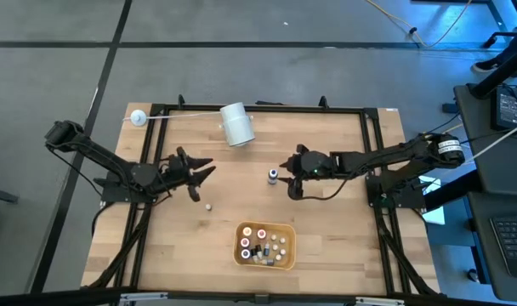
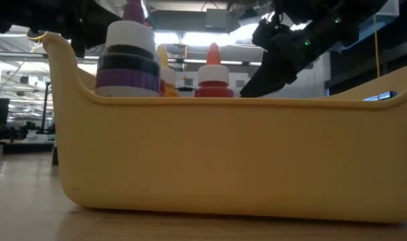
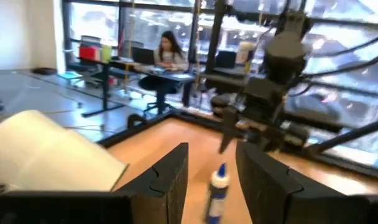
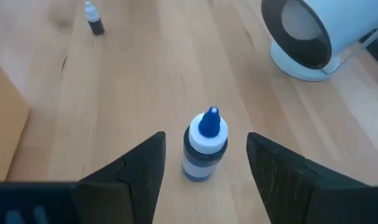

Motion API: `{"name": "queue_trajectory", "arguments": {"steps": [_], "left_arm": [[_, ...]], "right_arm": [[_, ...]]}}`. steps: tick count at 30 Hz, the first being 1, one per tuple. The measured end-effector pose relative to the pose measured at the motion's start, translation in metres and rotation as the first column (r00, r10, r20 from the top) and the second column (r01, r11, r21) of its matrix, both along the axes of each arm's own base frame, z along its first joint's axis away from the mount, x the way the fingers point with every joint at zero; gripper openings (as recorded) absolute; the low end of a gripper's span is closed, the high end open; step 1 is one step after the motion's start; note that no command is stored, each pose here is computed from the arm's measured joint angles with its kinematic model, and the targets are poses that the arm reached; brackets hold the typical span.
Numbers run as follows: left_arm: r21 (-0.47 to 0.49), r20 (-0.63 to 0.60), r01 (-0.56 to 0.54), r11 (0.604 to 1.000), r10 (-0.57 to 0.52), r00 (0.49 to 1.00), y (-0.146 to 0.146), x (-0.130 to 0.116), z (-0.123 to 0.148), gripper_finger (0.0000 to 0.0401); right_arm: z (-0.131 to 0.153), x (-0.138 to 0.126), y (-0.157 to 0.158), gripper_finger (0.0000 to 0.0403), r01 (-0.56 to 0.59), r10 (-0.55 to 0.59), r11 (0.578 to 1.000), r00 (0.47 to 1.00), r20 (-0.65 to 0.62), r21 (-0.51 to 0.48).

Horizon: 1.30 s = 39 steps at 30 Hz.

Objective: Pick & Place food coloring
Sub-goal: Put the big blue food coloring bottle into the yellow bin

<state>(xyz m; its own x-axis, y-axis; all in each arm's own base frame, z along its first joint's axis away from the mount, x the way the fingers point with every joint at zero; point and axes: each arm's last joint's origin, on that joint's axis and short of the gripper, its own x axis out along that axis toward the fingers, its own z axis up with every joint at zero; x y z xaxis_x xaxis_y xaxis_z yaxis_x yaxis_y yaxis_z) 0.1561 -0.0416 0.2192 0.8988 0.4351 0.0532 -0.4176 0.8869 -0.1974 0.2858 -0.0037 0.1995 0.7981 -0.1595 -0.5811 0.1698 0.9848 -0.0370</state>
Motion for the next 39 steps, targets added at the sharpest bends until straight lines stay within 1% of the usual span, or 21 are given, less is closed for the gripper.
{"name": "queue_trajectory", "arguments": {"steps": [3,13,18,27,32,39], "left_arm": [[0.026,-0.018,-0.003,1.000,0.003,1.000,0.0000,0.0001,-0.0007,0.0130],[0.031,-0.023,0.003,1.000,-0.002,1.000,-0.0002,0.0002,-0.0010,0.0130],[0.031,-0.023,0.003,1.000,-0.002,1.000,-0.0002,0.0002,-0.0010,0.0134],[0.031,-0.023,0.003,1.000,-0.002,1.000,-0.0002,0.0002,-0.0010,0.0132],[0.031,-0.023,0.003,1.000,-0.002,1.000,-0.0002,0.0002,-0.0010,0.0135],[0.031,-0.023,0.003,1.000,-0.002,1.000,-0.0002,0.0002,-0.0010,0.0130]], "right_arm": [[-0.0003,-0.0002,0.0000,0.0226,0.001,-0.001,1.000,1.000,-0.004,0.002],[-0.0005,-0.0003,0.0004,0.0226,-0.011,0.011,1.000,1.000,-0.007,0.004],[-0.0004,-0.0004,-0.0005,0.0226,-0.014,0.013,0.999,1.000,-0.014,-0.050],[-0.0004,-0.0004,-0.0006,0.0226,-0.012,0.011,0.999,1.000,-0.014,-0.049],[-0.0010,-0.0008,0.0002,0.0226,-0.064,0.062,0.995,0.998,-0.032,-0.078],[-0.0005,-0.0004,-0.0029,0.0226,-0.066,0.063,0.992,0.998,-0.031,-0.109]]}}
